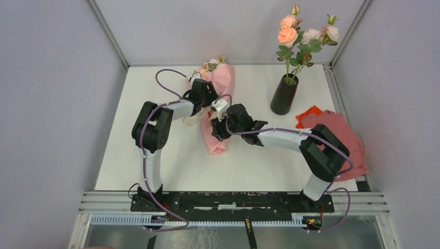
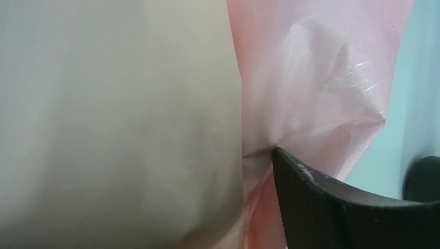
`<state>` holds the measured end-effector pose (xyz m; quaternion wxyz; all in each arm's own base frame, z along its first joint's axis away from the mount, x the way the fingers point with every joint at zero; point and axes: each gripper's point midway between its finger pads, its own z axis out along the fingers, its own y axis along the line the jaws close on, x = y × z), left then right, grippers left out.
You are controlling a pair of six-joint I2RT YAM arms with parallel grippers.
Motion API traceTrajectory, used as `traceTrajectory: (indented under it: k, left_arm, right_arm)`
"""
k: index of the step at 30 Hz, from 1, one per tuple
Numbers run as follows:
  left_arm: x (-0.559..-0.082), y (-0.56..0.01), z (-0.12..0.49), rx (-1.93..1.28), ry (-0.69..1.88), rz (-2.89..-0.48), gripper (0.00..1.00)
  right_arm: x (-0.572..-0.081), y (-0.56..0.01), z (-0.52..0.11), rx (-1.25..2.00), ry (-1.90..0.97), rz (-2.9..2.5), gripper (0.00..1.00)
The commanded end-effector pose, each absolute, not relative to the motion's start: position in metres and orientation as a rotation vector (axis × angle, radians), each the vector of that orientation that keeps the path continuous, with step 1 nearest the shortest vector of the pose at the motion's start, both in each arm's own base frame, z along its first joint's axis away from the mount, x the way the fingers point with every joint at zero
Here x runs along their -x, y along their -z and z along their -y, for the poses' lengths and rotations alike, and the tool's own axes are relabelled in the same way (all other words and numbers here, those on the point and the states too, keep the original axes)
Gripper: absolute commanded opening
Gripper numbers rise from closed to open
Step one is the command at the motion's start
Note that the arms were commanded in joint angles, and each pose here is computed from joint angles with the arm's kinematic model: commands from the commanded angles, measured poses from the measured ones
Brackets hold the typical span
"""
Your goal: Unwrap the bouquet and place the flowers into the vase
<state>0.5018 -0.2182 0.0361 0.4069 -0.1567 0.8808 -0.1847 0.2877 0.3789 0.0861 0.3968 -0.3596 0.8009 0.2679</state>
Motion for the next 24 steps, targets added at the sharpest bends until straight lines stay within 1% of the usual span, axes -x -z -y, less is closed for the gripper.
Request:
traceTrajectory:
  k: [1, 5, 6, 11, 17, 24]
  left_arm:
    - [-0.473, 0.024, 0.201, 0.464, 0.39, -2.379, 0.78]
    - [-0.473, 0.026, 0.203, 0.463, 0.403, -2.381, 0.78]
    - [-0.474, 0.026, 0.203, 0.462, 0.405, -2.379, 0.78]
    - [-0.473, 0.025, 0.208, 0.461, 0.446, -2.378, 0.78]
    - [-0.47, 0.022, 0.209, 0.468, 0.487, -2.372, 0.79]
    - [-0.467, 0.026, 0.21, 0.482, 0.5, -2.379, 0.8]
  right_arm:
    - [-0.334, -0.157, -0.343, 0.709, -0.656, -1.891, 0.56]
    - [-0.352, -0.163, -0.316, 0.656, -0.601, -1.886, 0.67]
    - [-0.357, -0.156, -0.312, 0.655, -0.591, -1.904, 0.68]
    - [-0.376, -0.105, -0.304, 0.672, -0.547, -2.002, 0.67]
    - [-0.399, -0.072, -0.308, 0.683, -0.532, -2.03, 0.66]
    - [-0.432, -0.068, -0.315, 0.647, -0.525, -2.016, 0.65]
